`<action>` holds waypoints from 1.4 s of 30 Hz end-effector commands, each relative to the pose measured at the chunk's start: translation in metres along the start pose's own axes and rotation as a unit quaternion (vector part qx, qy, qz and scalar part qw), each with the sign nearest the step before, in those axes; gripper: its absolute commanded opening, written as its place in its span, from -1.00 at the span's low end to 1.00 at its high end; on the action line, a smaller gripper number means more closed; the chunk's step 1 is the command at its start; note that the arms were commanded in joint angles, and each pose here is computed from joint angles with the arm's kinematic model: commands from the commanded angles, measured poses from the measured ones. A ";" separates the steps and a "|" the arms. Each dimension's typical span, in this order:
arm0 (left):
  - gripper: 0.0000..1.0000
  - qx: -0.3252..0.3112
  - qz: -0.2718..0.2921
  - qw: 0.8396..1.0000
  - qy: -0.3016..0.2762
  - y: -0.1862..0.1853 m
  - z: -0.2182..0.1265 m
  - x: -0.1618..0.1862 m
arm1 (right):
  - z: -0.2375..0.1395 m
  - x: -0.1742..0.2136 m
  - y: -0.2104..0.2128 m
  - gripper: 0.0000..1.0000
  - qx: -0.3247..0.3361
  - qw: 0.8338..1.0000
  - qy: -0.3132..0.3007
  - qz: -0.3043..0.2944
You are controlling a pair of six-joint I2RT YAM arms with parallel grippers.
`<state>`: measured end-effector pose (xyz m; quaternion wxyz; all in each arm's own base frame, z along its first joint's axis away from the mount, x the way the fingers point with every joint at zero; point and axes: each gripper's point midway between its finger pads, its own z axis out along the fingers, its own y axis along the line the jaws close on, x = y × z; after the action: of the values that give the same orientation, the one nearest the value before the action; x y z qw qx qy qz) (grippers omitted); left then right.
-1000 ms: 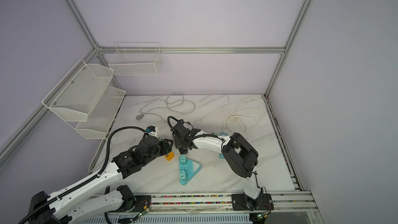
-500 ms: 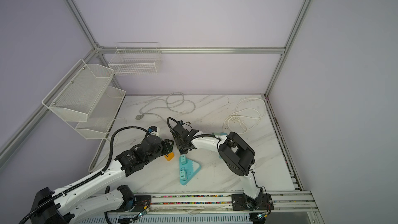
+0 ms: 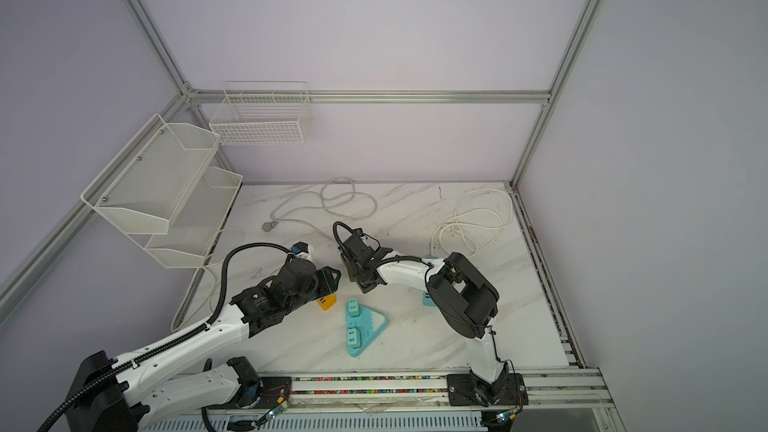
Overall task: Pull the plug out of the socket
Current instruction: 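Move the right gripper over the pink adapter while the left gripper reaches the black strip, then close the right gripper on the pink adapter while the left gripper holds the black strip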
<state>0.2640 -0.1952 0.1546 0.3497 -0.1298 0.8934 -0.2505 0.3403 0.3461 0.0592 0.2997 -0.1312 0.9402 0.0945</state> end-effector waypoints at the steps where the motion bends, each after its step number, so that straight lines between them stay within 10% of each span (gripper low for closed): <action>1: 0.04 0.011 -0.012 1.000 0.006 0.002 0.009 0.006 | -0.012 -0.006 -0.028 -0.28 0.036 0.999 -0.010 0.023; 42: -0.08 0.036 -0.084 0.994 0.056 -0.046 0.139 -0.019 | -0.027 -0.015 -0.047 -0.02 -0.005 1.000 -0.005 -0.002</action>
<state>0.3465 -0.2614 0.0652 0.2452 -0.1701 0.9116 -0.2827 0.3507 0.2981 0.0781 0.3011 -0.1261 0.9402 0.0968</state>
